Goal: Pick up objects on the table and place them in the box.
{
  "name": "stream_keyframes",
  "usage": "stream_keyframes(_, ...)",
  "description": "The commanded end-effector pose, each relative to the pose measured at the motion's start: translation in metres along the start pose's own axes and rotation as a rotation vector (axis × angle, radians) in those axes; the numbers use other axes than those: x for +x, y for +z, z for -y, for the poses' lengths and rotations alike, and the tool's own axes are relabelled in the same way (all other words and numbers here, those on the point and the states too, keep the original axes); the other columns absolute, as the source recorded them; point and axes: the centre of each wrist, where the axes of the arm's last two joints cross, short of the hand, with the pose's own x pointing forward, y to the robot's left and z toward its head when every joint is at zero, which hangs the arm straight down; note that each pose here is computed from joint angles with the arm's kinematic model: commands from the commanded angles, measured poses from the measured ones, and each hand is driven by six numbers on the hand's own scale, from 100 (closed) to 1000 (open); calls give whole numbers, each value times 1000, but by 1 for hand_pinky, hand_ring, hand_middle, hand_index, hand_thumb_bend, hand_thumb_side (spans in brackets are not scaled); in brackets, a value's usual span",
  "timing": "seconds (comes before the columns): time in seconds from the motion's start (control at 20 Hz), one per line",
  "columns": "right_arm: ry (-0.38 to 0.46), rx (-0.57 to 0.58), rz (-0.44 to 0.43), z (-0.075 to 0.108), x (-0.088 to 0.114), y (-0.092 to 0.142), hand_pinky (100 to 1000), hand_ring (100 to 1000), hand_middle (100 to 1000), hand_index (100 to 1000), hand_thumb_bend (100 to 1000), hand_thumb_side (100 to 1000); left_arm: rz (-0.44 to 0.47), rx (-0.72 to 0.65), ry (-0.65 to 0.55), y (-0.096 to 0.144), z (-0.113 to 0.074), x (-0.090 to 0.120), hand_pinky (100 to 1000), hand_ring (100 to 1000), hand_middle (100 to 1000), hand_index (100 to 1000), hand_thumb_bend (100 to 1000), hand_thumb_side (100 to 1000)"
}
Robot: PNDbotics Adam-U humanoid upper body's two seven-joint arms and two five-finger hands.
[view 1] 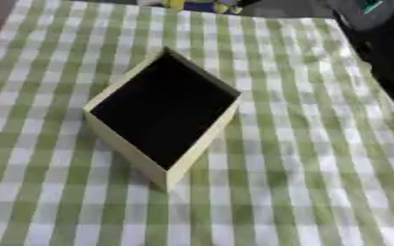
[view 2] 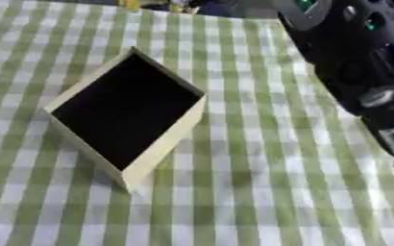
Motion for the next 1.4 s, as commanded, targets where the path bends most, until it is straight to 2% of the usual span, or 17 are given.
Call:
stream_keyframes(0.05,29,8,52,10,18,3,583,585,499,510,100,169,30,-3,3,-6,-2,5,594,676,711,808,374,578)
stream_keyframes(0.25,-5,60,104,-3,36,-2,576,584,499,510,100,193,25,-2,7,-6,-1,5,594,675,711,808,372,580)
stream_keyframes(0.45,-52,109,122,-20,44,-7,567,579,498,509,100,216,24,-3,13,-6,1,5,594,673,711,808,370,582)
stream_keyframes(1.05,-167,239,92,-75,36,-16,558,577,496,505,100,275,10,-5,24,-3,4,5,593,669,709,805,364,588)
stream_keyframes(1.4,-191,315,128,-99,44,-27,559,583,502,512,100,295,2,-3,30,-2,5,5,592,667,708,804,362,592)
